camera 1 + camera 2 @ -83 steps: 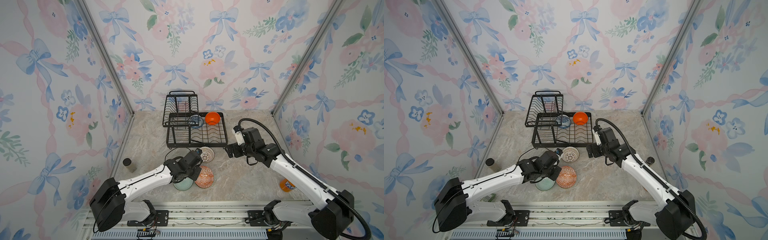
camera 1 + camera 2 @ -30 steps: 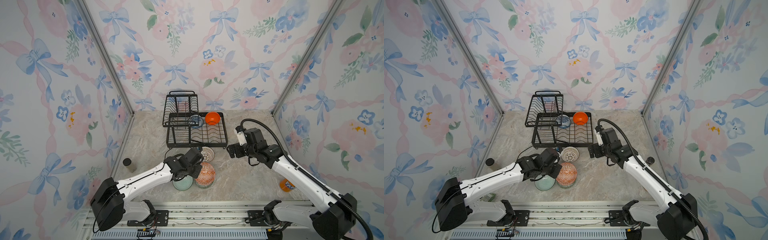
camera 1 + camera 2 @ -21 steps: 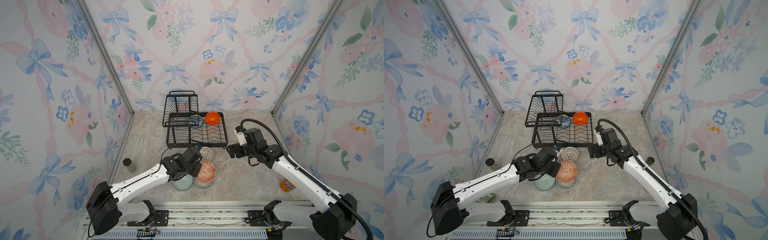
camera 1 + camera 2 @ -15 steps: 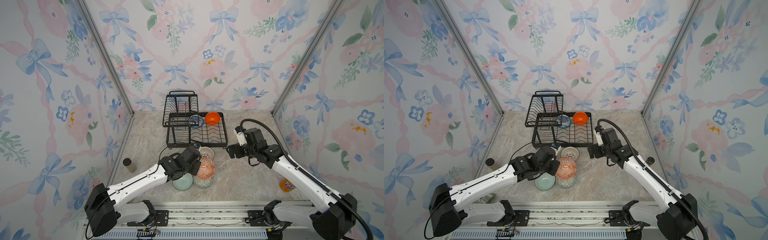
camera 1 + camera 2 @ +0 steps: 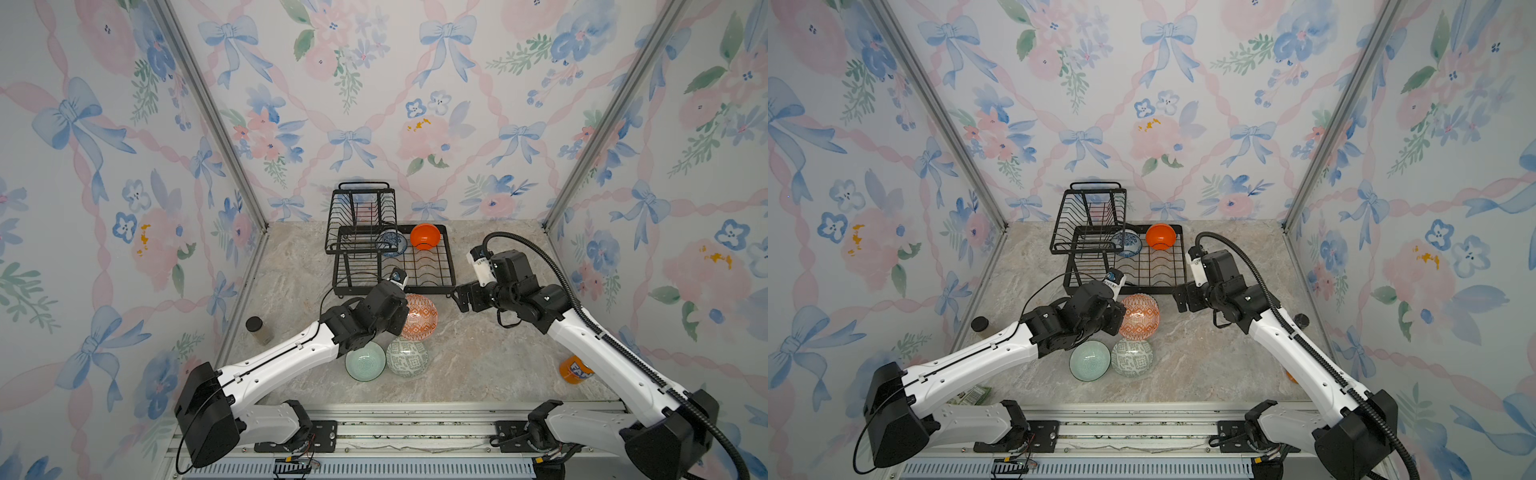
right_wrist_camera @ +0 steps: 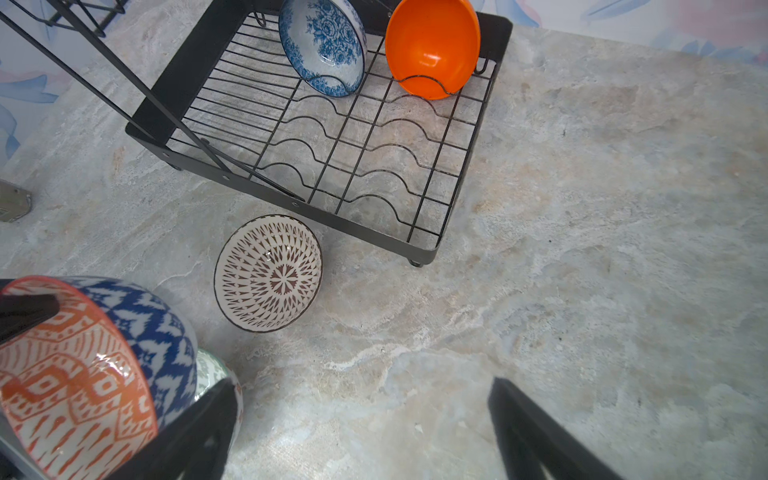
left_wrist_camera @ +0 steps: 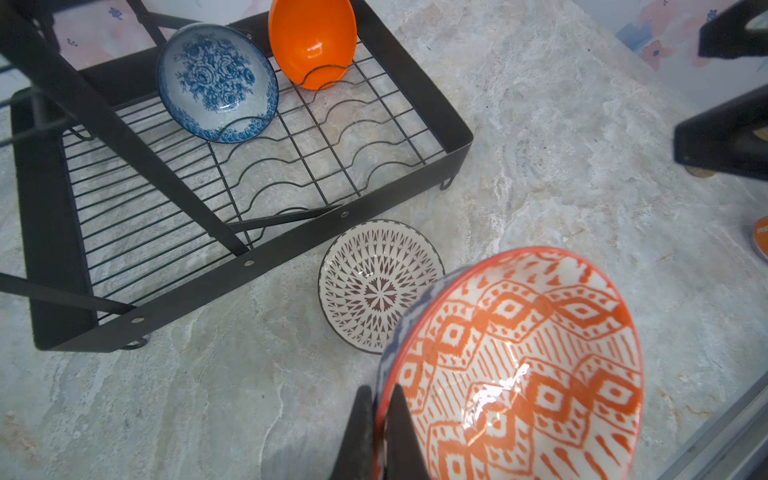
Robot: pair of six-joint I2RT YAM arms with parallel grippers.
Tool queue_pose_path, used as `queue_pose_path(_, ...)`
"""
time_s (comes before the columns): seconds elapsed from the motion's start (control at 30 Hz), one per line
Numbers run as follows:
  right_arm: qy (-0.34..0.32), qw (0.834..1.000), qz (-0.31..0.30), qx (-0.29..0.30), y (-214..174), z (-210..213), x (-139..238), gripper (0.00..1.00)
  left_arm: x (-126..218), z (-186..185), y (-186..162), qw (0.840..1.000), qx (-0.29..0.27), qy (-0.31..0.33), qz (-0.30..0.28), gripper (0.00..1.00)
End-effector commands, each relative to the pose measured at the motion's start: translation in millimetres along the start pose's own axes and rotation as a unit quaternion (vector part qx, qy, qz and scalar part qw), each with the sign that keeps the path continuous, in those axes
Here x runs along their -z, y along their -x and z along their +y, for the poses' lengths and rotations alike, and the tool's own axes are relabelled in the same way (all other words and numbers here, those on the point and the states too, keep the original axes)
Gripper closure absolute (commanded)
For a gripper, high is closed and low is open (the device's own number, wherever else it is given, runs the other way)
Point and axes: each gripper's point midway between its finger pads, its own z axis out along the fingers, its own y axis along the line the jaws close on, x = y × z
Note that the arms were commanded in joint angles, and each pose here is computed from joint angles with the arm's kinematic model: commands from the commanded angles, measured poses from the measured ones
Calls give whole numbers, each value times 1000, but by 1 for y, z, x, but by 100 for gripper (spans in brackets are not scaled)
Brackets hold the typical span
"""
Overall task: Load the bowls into the dish rack
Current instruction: 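Carry the orange-patterned bowl toward the rack while the right gripper reaches for it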
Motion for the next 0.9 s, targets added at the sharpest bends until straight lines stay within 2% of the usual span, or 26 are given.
queue_pose_path(0.0, 11, 1000, -8, -3, 10, 3, 15, 3, 6, 0, 46, 997, 6, -3, -71, 100)
queue_pose_path(0.43, 68, 996, -46, -20, 35, 35, 15, 3, -6, -6, 78, 995, -8, -16, -95, 100)
queue_pose_path(0.67, 67, 996, -61, -27, 48, 41, 6, 0, -10, -12, 92, 994, -15, -26, -107, 100)
queue_pose_path(0.8, 57, 996, -56, -32, 50, 39, -3, 10, -8, -13, 99, 993, -17, -28, -117, 100)
queue_pose_path(0.87, 59, 997, -50, -31, 50, 40, -7, 19, -7, -13, 103, 992, -18, -29, -120, 100)
